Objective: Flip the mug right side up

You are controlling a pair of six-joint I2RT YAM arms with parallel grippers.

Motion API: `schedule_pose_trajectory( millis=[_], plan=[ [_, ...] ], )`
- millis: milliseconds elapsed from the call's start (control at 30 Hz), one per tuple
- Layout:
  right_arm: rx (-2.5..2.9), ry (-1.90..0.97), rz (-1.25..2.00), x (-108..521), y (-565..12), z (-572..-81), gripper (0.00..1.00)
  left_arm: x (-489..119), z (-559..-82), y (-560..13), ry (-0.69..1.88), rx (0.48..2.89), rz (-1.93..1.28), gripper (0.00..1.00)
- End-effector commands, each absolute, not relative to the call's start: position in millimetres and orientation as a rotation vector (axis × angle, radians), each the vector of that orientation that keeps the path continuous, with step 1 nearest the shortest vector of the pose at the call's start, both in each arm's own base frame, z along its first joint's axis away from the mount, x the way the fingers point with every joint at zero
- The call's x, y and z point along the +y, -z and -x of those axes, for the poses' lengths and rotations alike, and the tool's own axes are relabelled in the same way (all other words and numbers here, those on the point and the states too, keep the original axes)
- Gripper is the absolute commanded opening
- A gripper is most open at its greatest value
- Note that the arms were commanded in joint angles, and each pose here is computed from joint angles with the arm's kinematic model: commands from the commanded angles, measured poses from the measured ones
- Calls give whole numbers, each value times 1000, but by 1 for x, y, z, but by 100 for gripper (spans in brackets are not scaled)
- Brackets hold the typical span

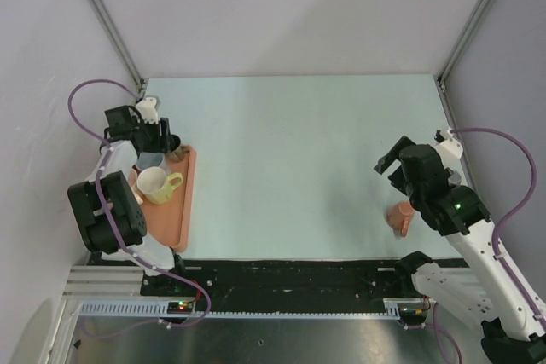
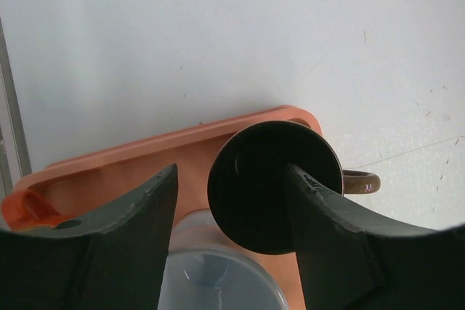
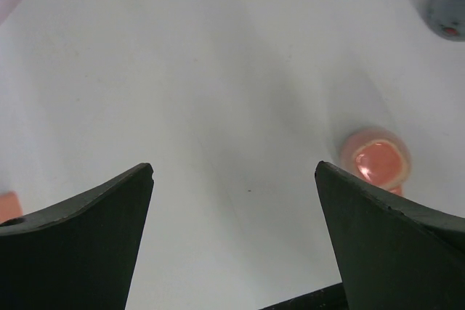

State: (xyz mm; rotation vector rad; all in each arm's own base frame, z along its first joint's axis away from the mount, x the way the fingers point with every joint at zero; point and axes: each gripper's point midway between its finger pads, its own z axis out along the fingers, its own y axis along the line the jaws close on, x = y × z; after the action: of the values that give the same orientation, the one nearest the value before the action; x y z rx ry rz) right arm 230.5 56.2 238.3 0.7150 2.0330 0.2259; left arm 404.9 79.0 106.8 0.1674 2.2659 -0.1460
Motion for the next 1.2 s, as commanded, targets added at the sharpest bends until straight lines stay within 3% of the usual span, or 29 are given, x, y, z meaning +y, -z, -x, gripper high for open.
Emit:
schedule_pose_trajectory(
  millis=[0,267,533,800,967,1167],
  plan=[
    [2033,-63,-830,21,-226,-222,100,86,-409,-132,136,2226,-182,67],
    [2150,-41,-1141,-17,-172,-203,99,87,-409,-180,98,2158,-149,78],
    [2161,-99,-1435,-26,-108,-169,99,68,-392,-230,119,2113,-147,80],
    [2280,-401,-1143,20,-96,-213,88,45,-377,-243,191,2123,-177,80],
    [2408,-483,-902,67,-92,-237,86,48,-375,-242,167,2131,-185,80],
    [2561,-291,-594,100,-101,-244,91,46,-373,-243,170,2134,-198,80]
  ],
)
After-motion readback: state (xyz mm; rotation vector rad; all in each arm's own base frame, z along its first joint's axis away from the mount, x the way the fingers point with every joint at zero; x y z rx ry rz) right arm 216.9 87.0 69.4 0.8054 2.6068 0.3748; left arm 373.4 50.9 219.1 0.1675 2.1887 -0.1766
